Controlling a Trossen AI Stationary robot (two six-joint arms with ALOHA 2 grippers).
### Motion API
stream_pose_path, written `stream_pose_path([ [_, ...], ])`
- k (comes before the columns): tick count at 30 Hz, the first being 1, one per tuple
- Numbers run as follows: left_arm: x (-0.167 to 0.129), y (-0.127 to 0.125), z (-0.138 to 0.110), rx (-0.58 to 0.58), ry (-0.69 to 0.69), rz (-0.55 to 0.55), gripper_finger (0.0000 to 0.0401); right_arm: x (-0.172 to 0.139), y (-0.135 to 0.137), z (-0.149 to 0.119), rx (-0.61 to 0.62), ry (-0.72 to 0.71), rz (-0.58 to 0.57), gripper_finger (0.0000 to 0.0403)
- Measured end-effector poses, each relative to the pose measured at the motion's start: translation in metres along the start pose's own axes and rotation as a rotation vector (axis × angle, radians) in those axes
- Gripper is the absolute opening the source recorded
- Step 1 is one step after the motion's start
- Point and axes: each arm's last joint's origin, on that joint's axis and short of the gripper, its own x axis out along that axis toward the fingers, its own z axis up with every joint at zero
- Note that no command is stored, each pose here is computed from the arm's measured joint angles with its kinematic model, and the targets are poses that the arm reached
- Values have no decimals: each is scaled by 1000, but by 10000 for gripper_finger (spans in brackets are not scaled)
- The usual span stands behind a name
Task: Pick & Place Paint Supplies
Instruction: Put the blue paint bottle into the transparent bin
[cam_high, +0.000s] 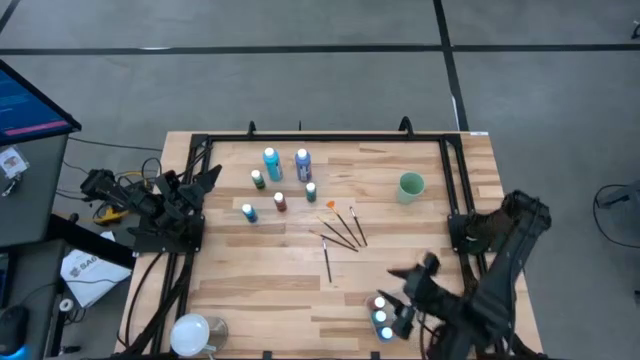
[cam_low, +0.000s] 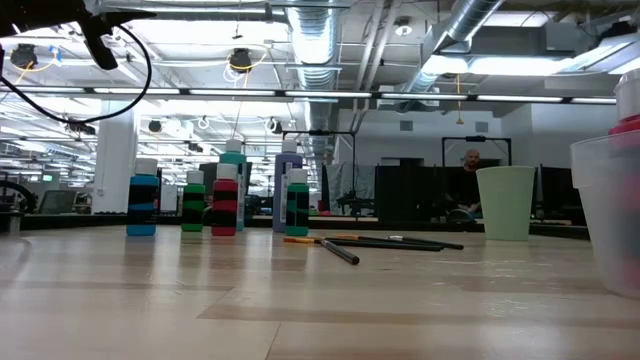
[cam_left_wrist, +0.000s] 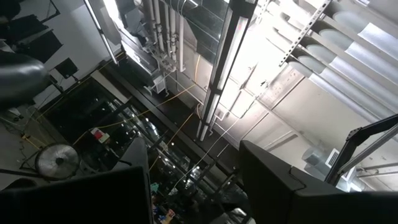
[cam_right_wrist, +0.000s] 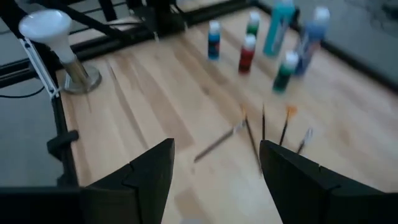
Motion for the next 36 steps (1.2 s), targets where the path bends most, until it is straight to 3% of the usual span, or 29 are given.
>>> stream_pose_path([
  [8, 0, 0, 0, 0, -1, 4, 132, 34, -18, 73, -154, -93, 80, 230],
  [17, 0, 0, 0, 0, -1, 3, 132, 91, -34, 134, -218, -143, 387, 230],
  [20, 0, 0, 0, 0, -1, 3, 132, 121, -35, 141, -233, -165, 455, 230],
  [26, 0, 0, 0, 0, -1, 2, 132, 191, -35, 145, -243, -215, 470, 230],
  [36, 0, 0, 0, 0, 0, -1, 132, 311, -40, 122, -201, -227, 360, 255],
])
